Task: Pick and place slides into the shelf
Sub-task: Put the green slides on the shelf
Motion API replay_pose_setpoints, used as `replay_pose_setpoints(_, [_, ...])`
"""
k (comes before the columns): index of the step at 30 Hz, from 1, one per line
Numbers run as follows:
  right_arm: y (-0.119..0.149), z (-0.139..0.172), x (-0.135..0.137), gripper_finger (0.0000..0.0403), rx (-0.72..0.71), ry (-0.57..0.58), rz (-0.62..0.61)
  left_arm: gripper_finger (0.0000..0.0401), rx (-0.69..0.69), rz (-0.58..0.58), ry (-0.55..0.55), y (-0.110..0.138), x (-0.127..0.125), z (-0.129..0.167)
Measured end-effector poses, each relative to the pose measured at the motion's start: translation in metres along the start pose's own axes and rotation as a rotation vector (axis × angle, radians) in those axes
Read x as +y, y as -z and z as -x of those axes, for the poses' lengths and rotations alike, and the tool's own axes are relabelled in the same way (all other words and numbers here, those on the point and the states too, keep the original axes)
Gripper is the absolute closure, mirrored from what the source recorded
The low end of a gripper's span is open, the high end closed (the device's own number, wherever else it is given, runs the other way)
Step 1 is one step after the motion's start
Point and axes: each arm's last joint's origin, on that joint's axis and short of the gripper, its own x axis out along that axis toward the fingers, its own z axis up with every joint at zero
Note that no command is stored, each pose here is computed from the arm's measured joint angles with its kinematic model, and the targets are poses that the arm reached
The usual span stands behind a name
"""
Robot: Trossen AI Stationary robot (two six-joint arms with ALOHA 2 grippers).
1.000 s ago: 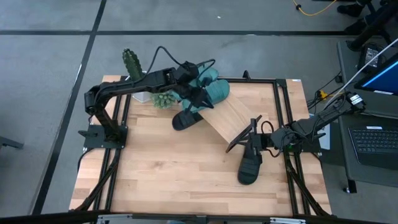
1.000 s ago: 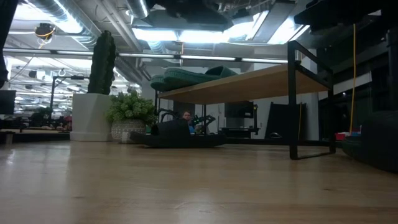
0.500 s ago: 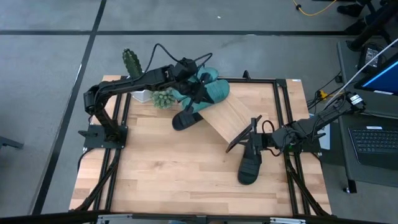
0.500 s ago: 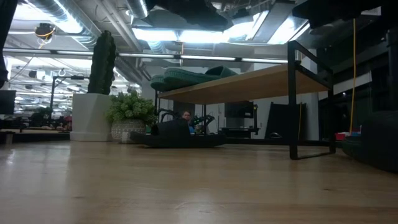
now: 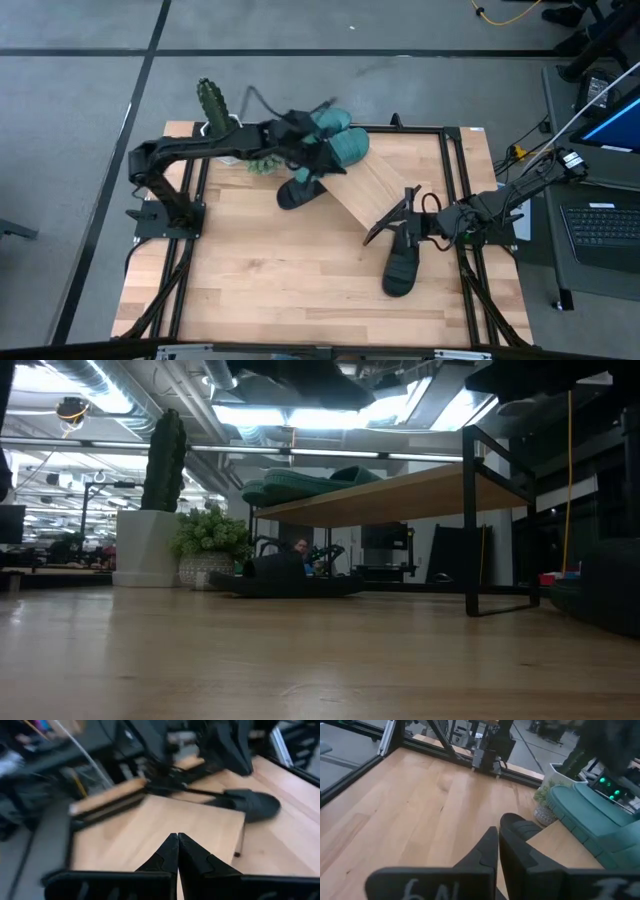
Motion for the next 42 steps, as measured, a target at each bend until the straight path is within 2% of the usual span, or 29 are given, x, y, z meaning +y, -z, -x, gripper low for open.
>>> replay_pose_setpoints(3, [-0.001,0.0,0.0,0.0384,-0.009,0.002,-0.011,0.0401,-0.064,0.012,-0.035,-0.009,-0.002,0.027])
replay_pose_setpoints(7, [-0.003,0.0,-0.001,0.0384,-0.026,0.018,-0.001,0.0401,-0.141,0.044,-0.042,-0.003,-0.016,0.062])
replay_pose_setpoints(11, [-0.012,-0.001,-0.011,0.0384,-0.025,0.126,0.034,0.0401,-0.213,0.076,-0.133,0.018,-0.038,0.082])
replay_pose_setpoints(15, [-0.033,0.001,-0.033,0.0395,0.029,0.163,-0.002,0.0401,-0.28,0.112,-0.177,0.039,-0.055,0.093])
replay_pose_setpoints(22, [-0.049,-0.009,-0.073,0.0397,0.203,0.121,-0.125,0.0401,-0.301,0.131,-0.196,0.059,-0.069,0.101])
replay_pose_setpoints(28, [-0.04,-0.03,-0.103,0.0399,0.396,0.091,-0.203,0.0401,-0.244,0.135,-0.343,0.065,-0.065,0.102])
replay_pose_setpoints(33, [-0.035,-0.047,-0.133,0.04,0.462,0.005,-0.269,0.0401,-0.242,0.14,-0.345,0.068,-0.061,0.105])
replay_pose_setpoints(36, [-0.029,-0.056,-0.149,0.04,0.525,-0.001,-0.295,0.0401,-0.239,0.163,-0.352,0.07,-0.058,0.106])
replay_pose_setpoints(42, [-0.01,-0.074,-0.166,0.0401,0.601,-0.057,-0.358,0.0401,-0.218,0.178,-0.357,0.073,-0.056,0.107])
